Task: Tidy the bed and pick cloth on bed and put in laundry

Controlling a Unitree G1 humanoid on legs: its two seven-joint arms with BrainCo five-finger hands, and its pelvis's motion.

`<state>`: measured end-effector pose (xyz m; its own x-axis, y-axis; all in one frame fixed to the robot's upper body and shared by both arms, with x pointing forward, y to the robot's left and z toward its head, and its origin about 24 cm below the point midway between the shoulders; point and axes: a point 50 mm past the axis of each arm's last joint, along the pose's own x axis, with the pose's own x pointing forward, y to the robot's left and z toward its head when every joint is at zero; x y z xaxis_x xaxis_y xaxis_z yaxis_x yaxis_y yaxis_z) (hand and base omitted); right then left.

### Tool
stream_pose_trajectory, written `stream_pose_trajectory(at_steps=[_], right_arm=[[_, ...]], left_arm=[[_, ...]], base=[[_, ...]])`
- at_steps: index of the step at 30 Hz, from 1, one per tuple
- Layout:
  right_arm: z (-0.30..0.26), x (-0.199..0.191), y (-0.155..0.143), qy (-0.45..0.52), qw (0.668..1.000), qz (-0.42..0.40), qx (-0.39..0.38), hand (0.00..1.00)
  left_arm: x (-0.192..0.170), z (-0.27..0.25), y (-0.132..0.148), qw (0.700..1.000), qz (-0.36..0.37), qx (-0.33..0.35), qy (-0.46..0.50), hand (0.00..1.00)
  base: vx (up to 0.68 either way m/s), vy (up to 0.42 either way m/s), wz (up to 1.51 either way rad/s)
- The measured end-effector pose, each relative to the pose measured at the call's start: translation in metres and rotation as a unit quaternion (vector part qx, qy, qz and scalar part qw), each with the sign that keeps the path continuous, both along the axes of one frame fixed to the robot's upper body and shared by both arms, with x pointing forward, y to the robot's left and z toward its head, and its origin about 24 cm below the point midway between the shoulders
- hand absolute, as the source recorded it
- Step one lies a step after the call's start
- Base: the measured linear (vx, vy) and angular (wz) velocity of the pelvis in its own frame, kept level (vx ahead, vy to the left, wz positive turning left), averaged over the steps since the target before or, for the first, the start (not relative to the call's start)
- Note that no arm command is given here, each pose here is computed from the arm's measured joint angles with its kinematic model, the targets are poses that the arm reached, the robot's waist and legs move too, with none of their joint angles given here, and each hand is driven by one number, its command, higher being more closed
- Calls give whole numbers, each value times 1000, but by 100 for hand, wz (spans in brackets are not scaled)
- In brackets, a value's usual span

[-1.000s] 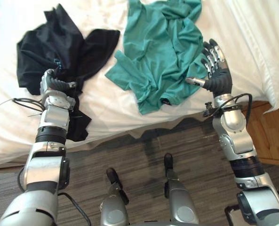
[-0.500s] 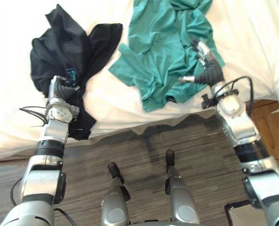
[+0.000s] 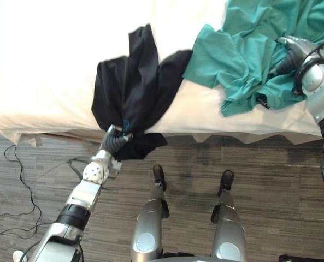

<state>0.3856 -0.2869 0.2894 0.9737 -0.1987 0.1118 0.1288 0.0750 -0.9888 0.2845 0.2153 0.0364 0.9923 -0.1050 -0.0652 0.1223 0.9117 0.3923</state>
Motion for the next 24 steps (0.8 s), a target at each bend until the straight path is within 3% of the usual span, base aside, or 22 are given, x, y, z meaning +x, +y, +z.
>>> stream_pose_trajectory(at_steps=[2,4,9,12,14,16,17,22,24], right_arm=[[-1,-2,-9,0,1000,-11,28,100],[-12,-4,-22,1,994,-16,105,100],[-82,-14,-34,-20,939,50,341,100],[-160,-27,-3,-13,854,103,511,100],[-221,-51,30,8,763,106,637,100],[-267,-81,55,28,697,89,711,100],[-289,-100,69,50,675,78,732,100],[-349,-171,121,149,634,45,757,100],[-365,-200,145,185,589,31,786,100]], left_arm=[[-15,-17,4,999,-2,-1,36,100],[-28,-29,6,998,-5,-3,63,100],[-55,-47,-4,995,-1,-38,97,100],[-68,-55,-24,991,9,-84,107,100],[-73,-64,-37,986,23,-108,126,100],[-76,-70,-44,983,44,-119,133,100],[-78,-74,-47,981,57,-124,138,100],[-89,-92,-49,963,94,-179,176,100],[-103,-108,-59,942,95,-238,214,100]], base=[[-14,8,14],[9,-7,22],[54,-23,-9],[46,-15,-35],[39,-29,-23],[3,-14,-12],[0,0,0],[13,-9,62],[72,-78,197]])
